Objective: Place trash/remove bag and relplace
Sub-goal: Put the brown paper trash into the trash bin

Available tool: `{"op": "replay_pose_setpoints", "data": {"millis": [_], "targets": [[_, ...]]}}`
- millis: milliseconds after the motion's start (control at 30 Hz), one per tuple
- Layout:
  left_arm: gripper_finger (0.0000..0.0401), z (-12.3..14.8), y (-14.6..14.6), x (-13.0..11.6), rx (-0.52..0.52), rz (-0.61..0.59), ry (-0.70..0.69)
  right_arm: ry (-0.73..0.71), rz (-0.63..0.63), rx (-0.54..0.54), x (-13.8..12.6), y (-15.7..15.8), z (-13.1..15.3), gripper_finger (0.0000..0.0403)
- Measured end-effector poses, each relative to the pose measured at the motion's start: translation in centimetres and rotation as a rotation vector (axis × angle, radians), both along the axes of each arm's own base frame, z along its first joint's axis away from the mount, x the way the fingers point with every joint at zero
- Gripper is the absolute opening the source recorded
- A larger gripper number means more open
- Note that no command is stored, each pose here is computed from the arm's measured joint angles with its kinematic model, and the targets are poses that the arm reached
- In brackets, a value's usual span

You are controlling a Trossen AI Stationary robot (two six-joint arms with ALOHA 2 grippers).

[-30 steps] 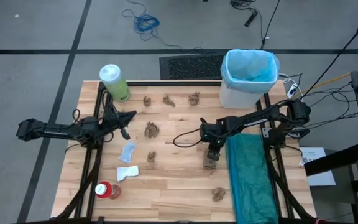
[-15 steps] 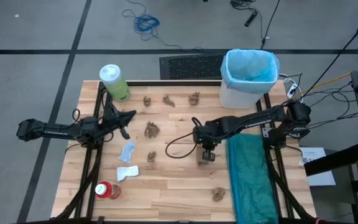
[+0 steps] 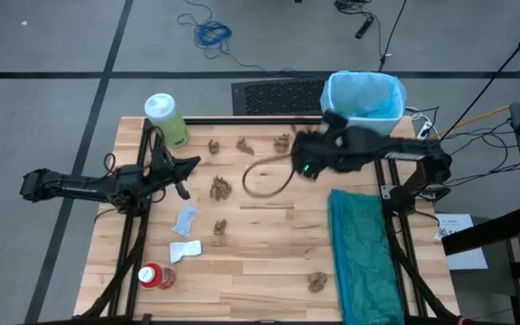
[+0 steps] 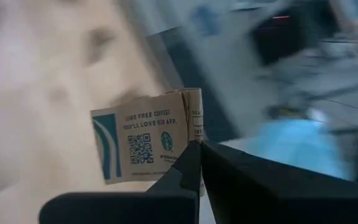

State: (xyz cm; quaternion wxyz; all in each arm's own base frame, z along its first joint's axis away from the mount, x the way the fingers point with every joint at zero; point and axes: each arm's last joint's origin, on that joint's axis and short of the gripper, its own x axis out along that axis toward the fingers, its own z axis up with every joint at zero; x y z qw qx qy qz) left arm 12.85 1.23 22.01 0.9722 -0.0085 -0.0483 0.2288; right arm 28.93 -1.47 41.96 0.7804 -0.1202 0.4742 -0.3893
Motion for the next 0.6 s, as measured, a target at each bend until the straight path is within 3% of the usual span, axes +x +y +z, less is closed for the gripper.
{"op": "replay_pose_setpoints", "data": {"millis": [167,400,500,600], "targets": [[0.0000,1.3,0.0,1.3,0.026,0.003,0.045,-0.123,-0.117,-0.102,-2.7,-3.2,4.4,0.0000],[0.0000,1.1,1.5,3.5,0.016,0.094,0.155,-0.109,-0.375,-0.170,-7.1,-9.4,5.9,0.0000],[0.0000,0.8,2.5,4.1,-0.006,0.145,0.183,-0.062,-0.450,-0.160,-8.3,-11.8,5.7,0.0000],[0.0000,0.9,3.3,4.4,-0.018,0.187,0.188,-0.043,-0.478,-0.066,-8.8,-14.1,5.0,0.0000]]}}
